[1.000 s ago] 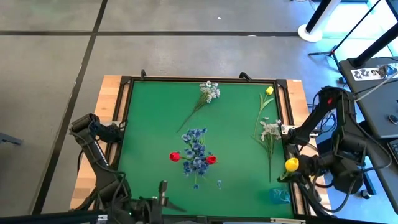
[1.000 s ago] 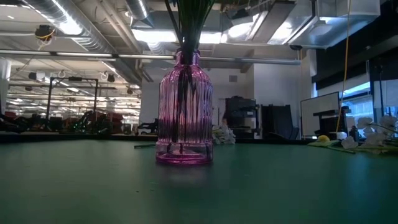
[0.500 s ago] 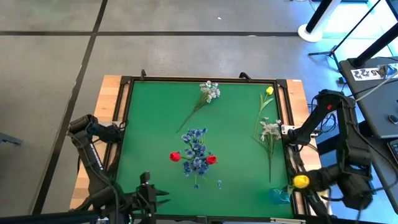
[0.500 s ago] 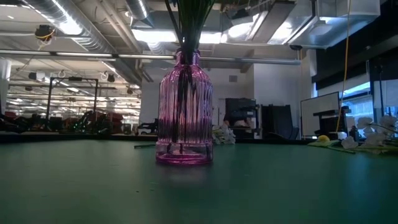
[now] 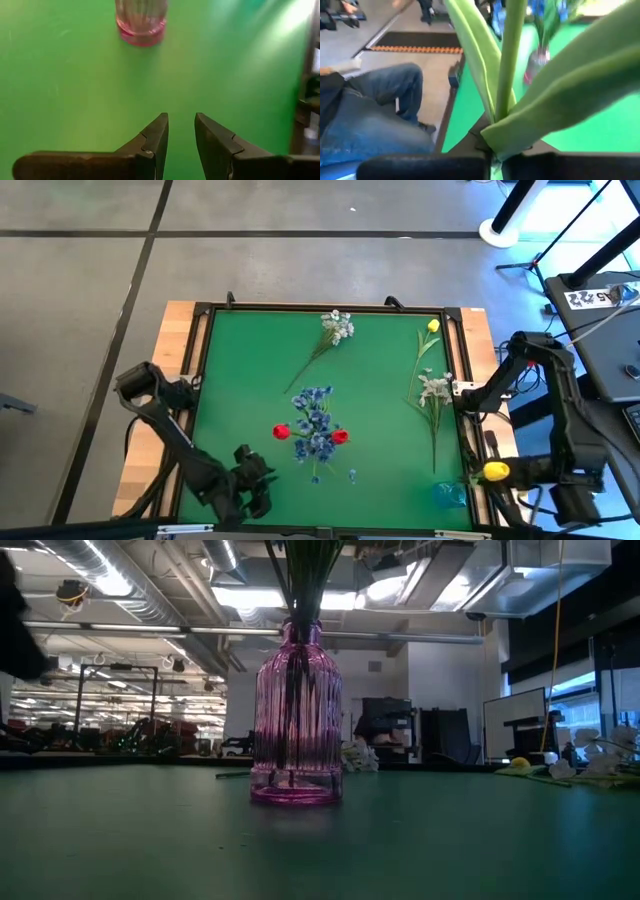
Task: Sort flowers into vase by color
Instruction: Put the bottom yellow flower into the blue vase, then put the top white flowers into the blue vase
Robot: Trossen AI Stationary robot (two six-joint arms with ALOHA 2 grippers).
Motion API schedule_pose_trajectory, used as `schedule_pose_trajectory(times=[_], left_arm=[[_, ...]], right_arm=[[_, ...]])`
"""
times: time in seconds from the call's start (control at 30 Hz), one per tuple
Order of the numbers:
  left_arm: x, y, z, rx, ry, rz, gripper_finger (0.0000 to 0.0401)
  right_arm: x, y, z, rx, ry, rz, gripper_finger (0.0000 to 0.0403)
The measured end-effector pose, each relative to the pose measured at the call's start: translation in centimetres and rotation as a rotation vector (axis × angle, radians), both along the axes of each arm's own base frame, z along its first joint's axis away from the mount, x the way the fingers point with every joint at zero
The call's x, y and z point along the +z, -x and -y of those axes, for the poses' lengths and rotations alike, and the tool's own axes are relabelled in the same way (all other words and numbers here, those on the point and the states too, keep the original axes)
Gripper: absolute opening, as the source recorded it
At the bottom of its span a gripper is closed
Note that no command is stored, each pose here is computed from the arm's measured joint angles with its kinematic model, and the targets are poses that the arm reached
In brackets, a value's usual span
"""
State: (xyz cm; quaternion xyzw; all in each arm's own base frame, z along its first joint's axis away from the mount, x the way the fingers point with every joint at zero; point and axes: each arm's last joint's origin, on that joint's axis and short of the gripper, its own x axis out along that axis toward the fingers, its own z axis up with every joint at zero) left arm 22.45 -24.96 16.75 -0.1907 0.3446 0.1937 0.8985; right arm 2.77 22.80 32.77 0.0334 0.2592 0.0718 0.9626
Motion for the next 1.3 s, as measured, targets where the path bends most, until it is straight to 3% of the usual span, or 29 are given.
schedule_pose_trajectory(times=[0.2, 0.47, 0.63, 0.83, 0.97, 1.13, 1.3], left_arm=[[-1.0, -2.4, -3.4, 0.029, -0.057, -0.054, 0.0091], [-0.2, -6.8, -11.6, 0.03, -0.096, -0.268, 0.0117], [-0.5, -6.8, -13.3, 0.014, -0.158, -0.351, 0.0153], [-0.6, -5.7, -13.3, 0.026, -0.183, -0.432, 0.0173], [-0.7, -4.9, -12.4, 0.027, -0.172, -0.455, 0.0169], [1.1, -1.8, -11.6, 0.095, -0.168, -0.518, 0.0155], [4.7, 1.9, -11.4, 0.184, -0.154, -0.367, 0.0138]], right_arm=[[-3.3, 0.2, 0.6, -0.085, -0.049, -0.167, 0.0046], [-3.1, -0.6, 1.9, -0.148, -0.029, -0.296, 0.0182], [-3.3, -0.6, 1.7, -0.126, -0.026, -0.413, 0.0266], [-3.2, 0.7, 1.0, -0.049, -0.063, -0.398, 0.0323], [-3.1, 1.0, 0.9, -0.037, -0.073, -0.359, 0.0328], [-3.1, 0.9, 0.7, -0.036, -0.09, -0.361, 0.0328], [-3.1, 1.1, 0.8, -0.024, -0.092, -0.416, 0.0328]])
